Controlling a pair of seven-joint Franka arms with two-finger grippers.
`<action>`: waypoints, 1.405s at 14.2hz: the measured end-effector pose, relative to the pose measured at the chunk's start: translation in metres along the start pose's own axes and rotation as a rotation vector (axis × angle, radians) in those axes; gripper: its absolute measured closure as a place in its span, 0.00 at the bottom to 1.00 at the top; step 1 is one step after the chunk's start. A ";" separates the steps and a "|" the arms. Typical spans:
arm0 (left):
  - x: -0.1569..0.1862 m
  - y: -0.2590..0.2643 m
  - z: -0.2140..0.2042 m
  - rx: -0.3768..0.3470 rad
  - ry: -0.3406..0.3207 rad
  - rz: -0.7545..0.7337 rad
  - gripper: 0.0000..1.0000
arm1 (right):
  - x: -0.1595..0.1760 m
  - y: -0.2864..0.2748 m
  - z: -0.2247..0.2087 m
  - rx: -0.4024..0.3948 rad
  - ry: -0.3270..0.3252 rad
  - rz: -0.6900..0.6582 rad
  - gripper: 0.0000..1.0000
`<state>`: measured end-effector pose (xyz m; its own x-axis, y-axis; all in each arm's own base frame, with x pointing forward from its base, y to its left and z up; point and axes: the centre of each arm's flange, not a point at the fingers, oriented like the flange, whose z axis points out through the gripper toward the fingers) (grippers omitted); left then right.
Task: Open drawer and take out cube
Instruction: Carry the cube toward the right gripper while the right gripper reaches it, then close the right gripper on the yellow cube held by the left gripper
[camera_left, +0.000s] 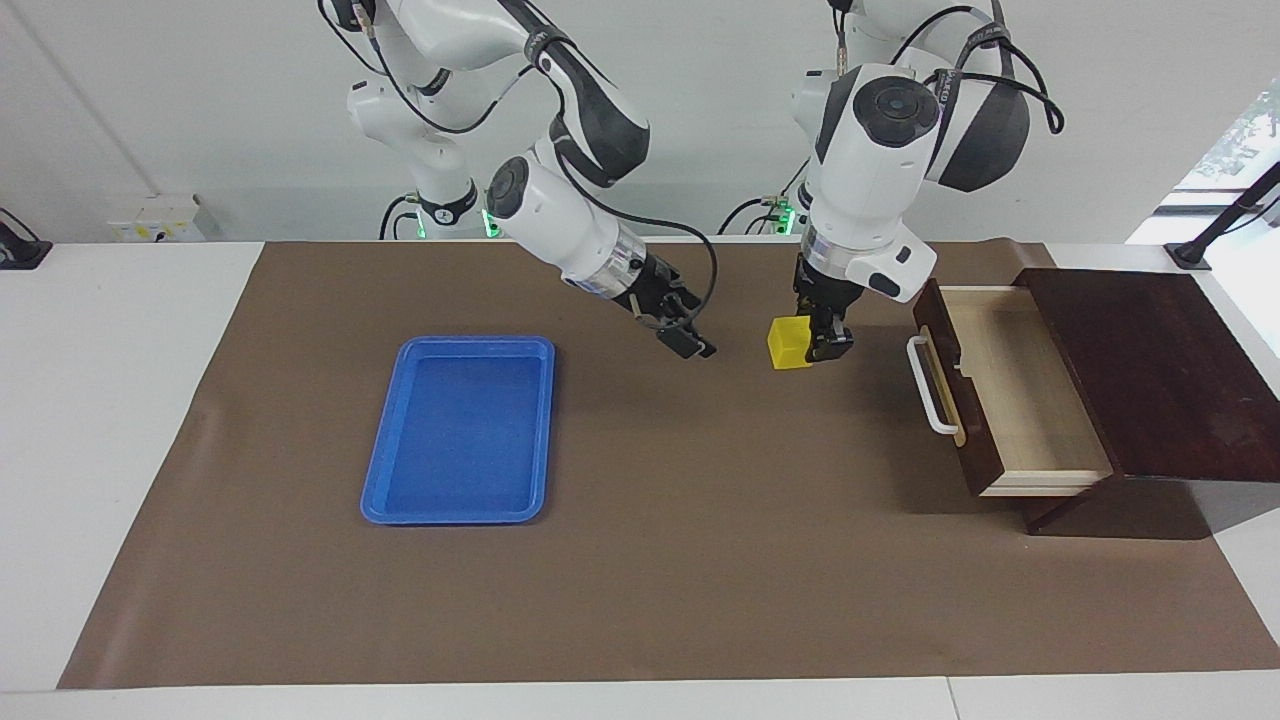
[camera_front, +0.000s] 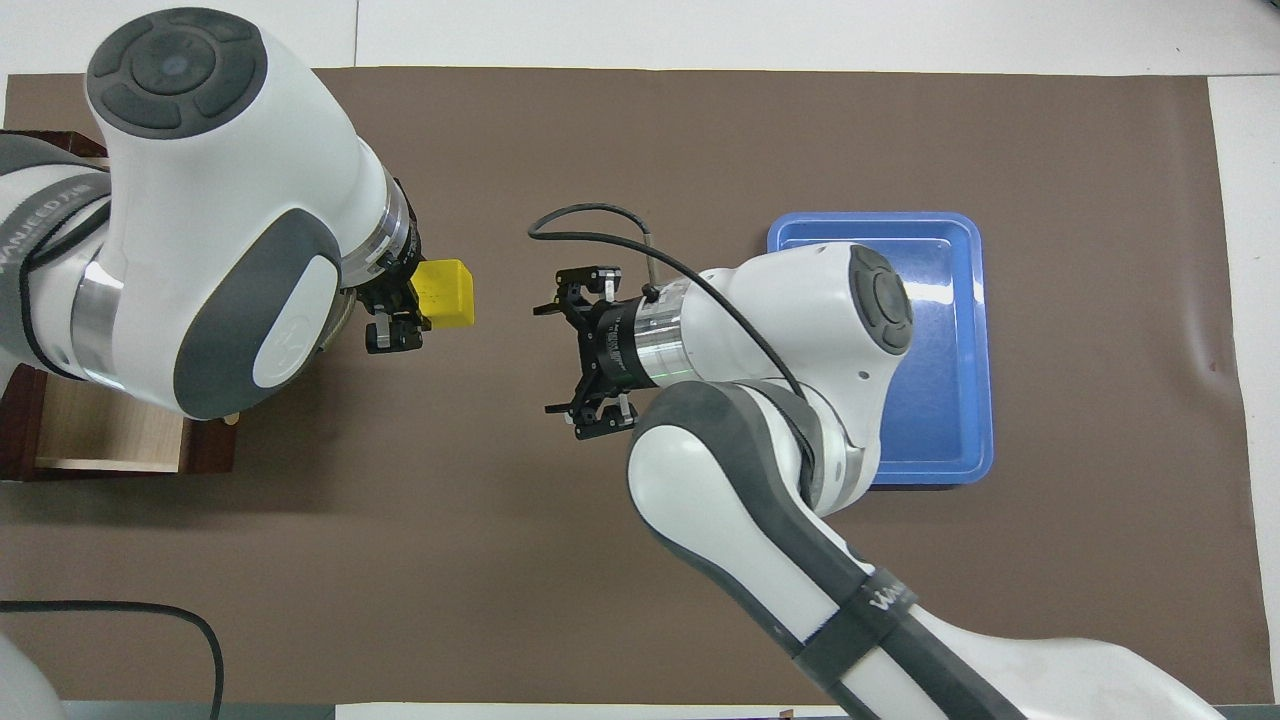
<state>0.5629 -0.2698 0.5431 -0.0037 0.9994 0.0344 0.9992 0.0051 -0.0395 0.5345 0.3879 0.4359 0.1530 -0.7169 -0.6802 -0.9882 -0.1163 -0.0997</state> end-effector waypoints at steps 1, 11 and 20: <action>0.000 0.000 0.000 0.000 0.000 0.000 0.45 | -0.005 -0.003 0.013 -0.010 -0.009 0.006 0.00; 0.000 0.000 0.000 0.002 -0.005 -0.003 0.45 | -0.026 -0.047 0.022 0.008 -0.077 0.115 0.00; -0.006 -0.003 0.000 0.002 -0.004 0.002 0.45 | -0.045 -0.046 0.028 0.006 -0.053 0.125 0.00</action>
<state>0.5602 -0.2754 0.5430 -0.0015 0.9995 0.0301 0.9991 0.0028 -0.0419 0.5727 0.4444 0.4509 0.0283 -0.6882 -0.7249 -0.9996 -0.0240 -0.0163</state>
